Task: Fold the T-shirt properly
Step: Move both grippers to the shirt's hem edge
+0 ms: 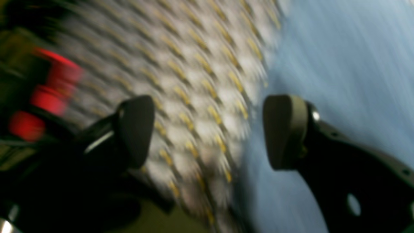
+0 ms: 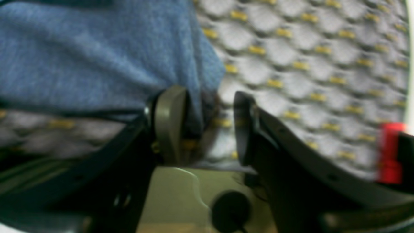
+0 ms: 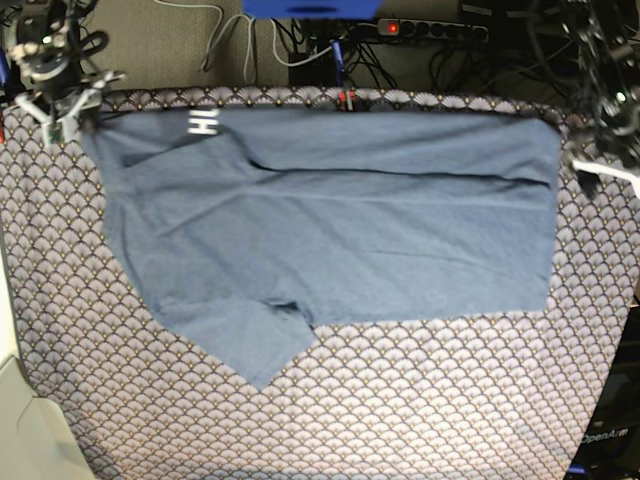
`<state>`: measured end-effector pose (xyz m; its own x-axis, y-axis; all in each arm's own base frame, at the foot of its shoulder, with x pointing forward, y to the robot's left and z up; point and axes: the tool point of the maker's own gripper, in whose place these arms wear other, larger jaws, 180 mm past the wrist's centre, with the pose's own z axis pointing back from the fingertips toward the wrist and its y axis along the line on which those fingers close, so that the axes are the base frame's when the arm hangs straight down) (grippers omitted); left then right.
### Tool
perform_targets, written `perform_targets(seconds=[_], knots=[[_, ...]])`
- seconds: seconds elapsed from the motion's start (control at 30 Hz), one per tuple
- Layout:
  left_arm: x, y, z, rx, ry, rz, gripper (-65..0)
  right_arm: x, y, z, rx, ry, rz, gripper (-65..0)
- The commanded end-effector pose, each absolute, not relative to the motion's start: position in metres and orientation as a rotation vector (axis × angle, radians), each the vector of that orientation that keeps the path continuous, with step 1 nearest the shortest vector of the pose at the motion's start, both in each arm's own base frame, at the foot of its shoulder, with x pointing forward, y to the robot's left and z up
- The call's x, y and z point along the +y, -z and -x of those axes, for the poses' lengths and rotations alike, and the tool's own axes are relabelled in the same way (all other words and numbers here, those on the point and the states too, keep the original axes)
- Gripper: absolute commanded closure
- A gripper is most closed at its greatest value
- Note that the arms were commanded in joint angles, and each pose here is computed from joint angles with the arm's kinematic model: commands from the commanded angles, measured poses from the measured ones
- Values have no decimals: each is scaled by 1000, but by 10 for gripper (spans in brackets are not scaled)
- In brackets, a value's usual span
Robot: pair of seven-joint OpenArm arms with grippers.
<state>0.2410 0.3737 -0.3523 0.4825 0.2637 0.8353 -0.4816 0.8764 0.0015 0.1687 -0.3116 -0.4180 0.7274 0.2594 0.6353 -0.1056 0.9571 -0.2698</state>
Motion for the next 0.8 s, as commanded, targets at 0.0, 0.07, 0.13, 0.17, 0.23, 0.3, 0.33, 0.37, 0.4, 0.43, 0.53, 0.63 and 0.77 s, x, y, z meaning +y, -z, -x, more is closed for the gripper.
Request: perform_targets(seconds=[0.0, 0.07, 0.13, 0.17, 0.23, 0.3, 0.33, 0.37, 0.4, 0.43, 0.53, 0.63, 0.77], knots=[[379, 327, -260, -1051, -431, -260, -514, -325, 395, -194, -811, -224, 275, -270], [383, 312, -274, -1091, -423, -266, -514, -329, 383, -212, -850, -238, 293, -274], [384, 300, -287, -1133, -426, -260, -514, -333, 372, -230, -879, -244, 312, -274], [384, 293, -293, -1154, -429, -257, -514, -334, 369, -236, -876, -243, 316, -274], [384, 287, -300, -1176, -434, -252, -514, -329, 370, -243, -842, -270, 290, -273], [385, 285, -306, -1179, -444, -245, -514, -324, 375, -244, -795, -299, 258, -271], [385, 287, -308, -1169, -452, -238, -514, -322, 380, -242, -778, -294, 248, -270], [387, 288, -311, -1160, -464, -231, -514, -318, 384, -239, -769, -283, 236, -270], [388, 289, -313, -1151, -473, -226, -514, -316, 386, -237, -765, -278, 230, -270], [391, 290, -316, -1145, -480, -223, -514, -314, 389, -234, -758, -276, 225, -271], [401, 294, -323, -1133, -504, -222, -514, -310, 392, -231, -758, -282, 214, -272], [405, 297, -335, -1130, -532, -203, -514, -311, 385, -240, -794, -290, 217, -274], [405, 305, -352, -1125, -582, -160, -515, -299, 362, -285, -883, -350, 215, -274]])
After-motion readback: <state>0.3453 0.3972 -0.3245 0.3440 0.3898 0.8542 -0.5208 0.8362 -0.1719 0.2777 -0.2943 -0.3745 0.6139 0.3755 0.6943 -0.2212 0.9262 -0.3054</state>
